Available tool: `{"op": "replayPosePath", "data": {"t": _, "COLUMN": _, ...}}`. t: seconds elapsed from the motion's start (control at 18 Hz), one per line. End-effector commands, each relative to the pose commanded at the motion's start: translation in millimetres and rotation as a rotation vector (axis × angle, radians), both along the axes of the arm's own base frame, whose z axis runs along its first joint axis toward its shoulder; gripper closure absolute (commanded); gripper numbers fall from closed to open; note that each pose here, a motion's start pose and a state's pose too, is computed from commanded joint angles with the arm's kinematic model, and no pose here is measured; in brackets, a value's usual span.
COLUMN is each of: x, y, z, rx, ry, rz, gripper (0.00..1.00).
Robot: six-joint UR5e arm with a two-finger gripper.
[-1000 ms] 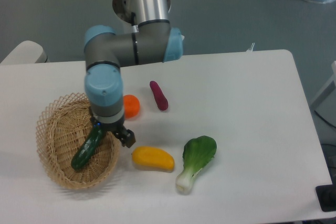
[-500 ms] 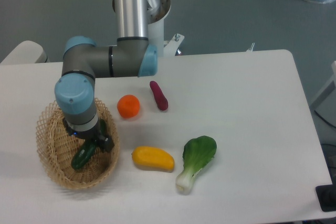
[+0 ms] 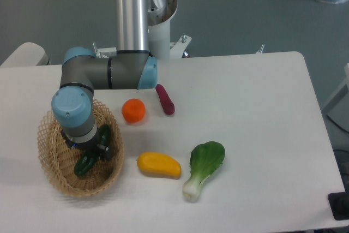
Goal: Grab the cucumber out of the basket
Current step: 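Lower the gripper onto the green cucumber in the basket and close, then lift the cucumber out of the basket and carry it toward the bok choy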
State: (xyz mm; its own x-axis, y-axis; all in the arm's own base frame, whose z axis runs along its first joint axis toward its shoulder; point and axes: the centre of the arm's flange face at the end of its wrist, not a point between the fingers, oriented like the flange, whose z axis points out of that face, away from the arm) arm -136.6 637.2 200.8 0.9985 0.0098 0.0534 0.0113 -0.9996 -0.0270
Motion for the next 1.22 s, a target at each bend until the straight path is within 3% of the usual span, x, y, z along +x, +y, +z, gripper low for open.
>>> {"op": "replayPosePath", "data": {"t": 0.33, "x": -1, "y": 3, "z": 6, "rx": 0.011, "ry": 0.004, "rz": 0.035, "gripper": 0.80}}
{"op": "replayPosePath", "data": {"t": 0.44, "x": -3, "y": 4, "z": 13, "rx": 0.021, "ry": 0.007, "rz": 0.038, "gripper": 0.90}}
{"op": "replayPosePath", "data": {"t": 0.72, "x": -12, "y": 3, "z": 42, "rx": 0.062, "ry": 0.019, "rz": 0.047, "gripper": 0.90}}
{"op": "replayPosePath", "data": {"t": 1.22, "x": -89, "y": 5, "z": 103, "rx": 0.142, "ry": 0.059, "rz": 0.106, "gripper": 0.90}}
